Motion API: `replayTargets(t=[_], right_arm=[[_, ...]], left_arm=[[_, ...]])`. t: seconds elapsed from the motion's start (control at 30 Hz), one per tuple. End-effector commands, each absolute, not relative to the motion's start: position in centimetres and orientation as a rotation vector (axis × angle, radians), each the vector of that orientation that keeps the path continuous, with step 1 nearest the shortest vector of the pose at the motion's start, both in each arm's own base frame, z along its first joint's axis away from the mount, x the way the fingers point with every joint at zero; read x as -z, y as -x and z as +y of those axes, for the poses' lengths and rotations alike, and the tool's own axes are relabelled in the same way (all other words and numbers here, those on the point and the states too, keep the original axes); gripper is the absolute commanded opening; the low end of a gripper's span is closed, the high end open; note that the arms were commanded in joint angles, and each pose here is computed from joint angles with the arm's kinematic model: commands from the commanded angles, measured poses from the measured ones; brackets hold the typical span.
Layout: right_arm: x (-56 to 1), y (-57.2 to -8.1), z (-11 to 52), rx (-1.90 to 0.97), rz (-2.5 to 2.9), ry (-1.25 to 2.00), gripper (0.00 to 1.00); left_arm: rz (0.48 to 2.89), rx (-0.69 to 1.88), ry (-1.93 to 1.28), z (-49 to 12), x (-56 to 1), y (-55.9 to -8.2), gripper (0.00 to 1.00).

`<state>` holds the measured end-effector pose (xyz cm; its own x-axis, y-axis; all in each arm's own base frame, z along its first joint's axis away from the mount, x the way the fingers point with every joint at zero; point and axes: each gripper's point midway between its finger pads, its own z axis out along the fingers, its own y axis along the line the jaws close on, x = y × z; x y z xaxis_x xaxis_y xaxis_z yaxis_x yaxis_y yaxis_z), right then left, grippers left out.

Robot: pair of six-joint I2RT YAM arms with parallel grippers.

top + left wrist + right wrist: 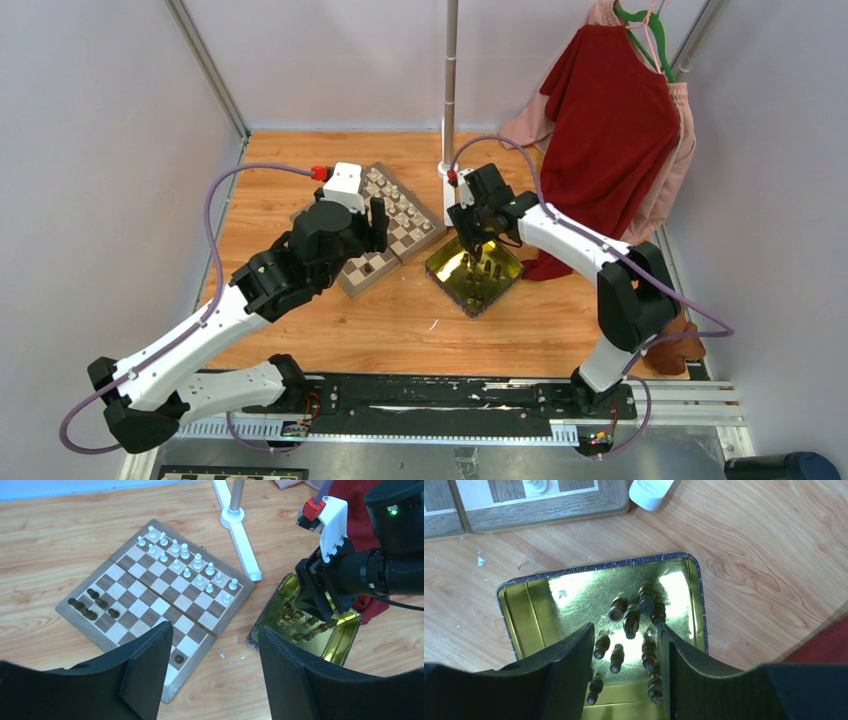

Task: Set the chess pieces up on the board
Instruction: Pick up the chess piece from the storage box.

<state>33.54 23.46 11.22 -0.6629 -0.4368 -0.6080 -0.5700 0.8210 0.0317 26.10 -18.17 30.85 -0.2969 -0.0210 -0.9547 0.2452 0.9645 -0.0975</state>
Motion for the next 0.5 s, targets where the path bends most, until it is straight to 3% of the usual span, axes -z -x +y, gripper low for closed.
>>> replayTargets(t=[0.0,0.47], right_arm=[[-11.2,-34.1,24.1,-0.263,2.407,0.75,0.53],[-9.5,-36.0,23.8,-0.213,2.438,0.748,0.51]], left_arm=[[1.833,0.241,-0.173,-17.5,-31.2,-25.9,0.69],[1.779,0.236,-0.236,-17.2,-32.4,-25.6,0.69]])
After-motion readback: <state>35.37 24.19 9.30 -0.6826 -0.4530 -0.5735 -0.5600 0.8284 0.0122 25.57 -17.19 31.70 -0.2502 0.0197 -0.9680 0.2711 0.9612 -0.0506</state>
